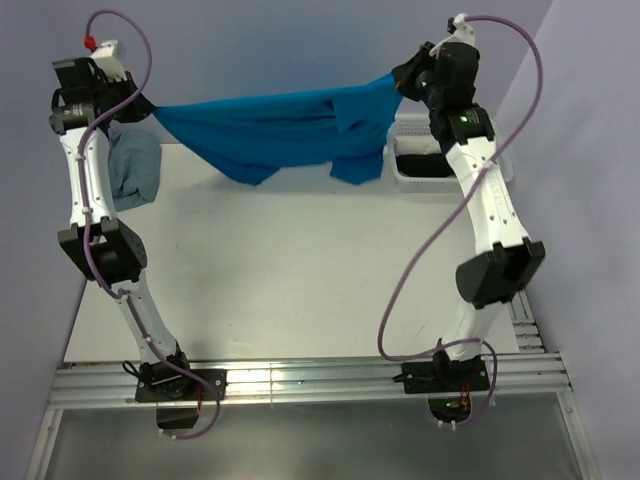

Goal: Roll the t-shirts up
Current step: Flatten the tshirt

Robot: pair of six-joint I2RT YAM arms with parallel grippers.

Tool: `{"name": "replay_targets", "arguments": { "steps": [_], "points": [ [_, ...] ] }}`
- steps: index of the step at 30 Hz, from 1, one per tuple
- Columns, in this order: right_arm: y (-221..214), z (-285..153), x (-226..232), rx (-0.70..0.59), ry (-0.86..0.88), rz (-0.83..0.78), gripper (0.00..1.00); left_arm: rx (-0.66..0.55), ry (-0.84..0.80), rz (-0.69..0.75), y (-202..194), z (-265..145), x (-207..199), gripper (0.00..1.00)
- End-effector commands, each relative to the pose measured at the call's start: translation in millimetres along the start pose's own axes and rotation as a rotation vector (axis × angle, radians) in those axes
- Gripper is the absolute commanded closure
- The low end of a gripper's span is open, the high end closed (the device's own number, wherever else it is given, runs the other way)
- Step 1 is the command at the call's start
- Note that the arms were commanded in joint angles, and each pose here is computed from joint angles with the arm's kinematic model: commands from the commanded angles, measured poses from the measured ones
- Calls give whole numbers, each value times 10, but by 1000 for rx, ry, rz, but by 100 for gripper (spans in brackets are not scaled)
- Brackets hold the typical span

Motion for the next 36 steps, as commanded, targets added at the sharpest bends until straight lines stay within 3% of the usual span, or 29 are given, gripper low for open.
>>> {"name": "replay_targets", "arguments": {
  "steps": [1, 4, 5, 7, 9, 10, 11, 13, 14, 16, 22, 29, 36],
  "points": [
    [476, -556, 141, -174, 24, 23, 100, -104, 50, 55, 306, -530, 16, 100],
    [161, -707, 28, -84, -19, 51, 100, -61, 91, 132, 143, -752, 138, 100],
    [-192, -692, -106, -8, -57, 60, 100, -4, 87, 122, -72, -782, 203, 100],
    [-340, -887, -140, -5, -59, 93, 100, 145, 75, 127, -532, -773, 301, 100],
    [-833, -956, -366, 93, -151, 119, 100, 221, 58, 135, -818, -877, 281, 100],
    [-891, -1076, -390, 95, -161, 127, 100, 311, 48, 131, -1198, -868, 362, 100],
    [-1259, -1131, -504, 173, -186, 137, 100, 318, 46, 160, -1288, -990, 304, 100],
    [-1445, -1324, -535, 185, -180, 169, 100, 429, 42, 178, -1836, -1073, 383, 100],
    [-1797, -1415, -639, 254, -203, 177, 100, 437, 42, 208, -1936, -1187, 339, 100],
    [-2013, -1595, -680, 283, -207, 199, 100, 552, 30, 227, -2461, -1300, 402, 100],
    [-3026, -1972, -959, 491, -300, 218, 100, 784, 51, 226, -3399, -1467, 613, 100],
    [-3374, -2060, -1038, 560, -345, 220, 100, 866, -4, 184, -3644, -1473, 629, 100],
    [-3317, -2004, -1091, 576, -427, 161, 100, 820, -67, 206, -3360, -1472, 506, 96]
  ]
}}
Point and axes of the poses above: each gripper's point midway between its finger pads, its own z axis out along the fingers, its own x axis along the line the jaws close on, y = z × x, the point moved 5 cm from there along -z, back along the fingers, and after that the axes turned 10 degrees about -z, right-handed, at the moved point
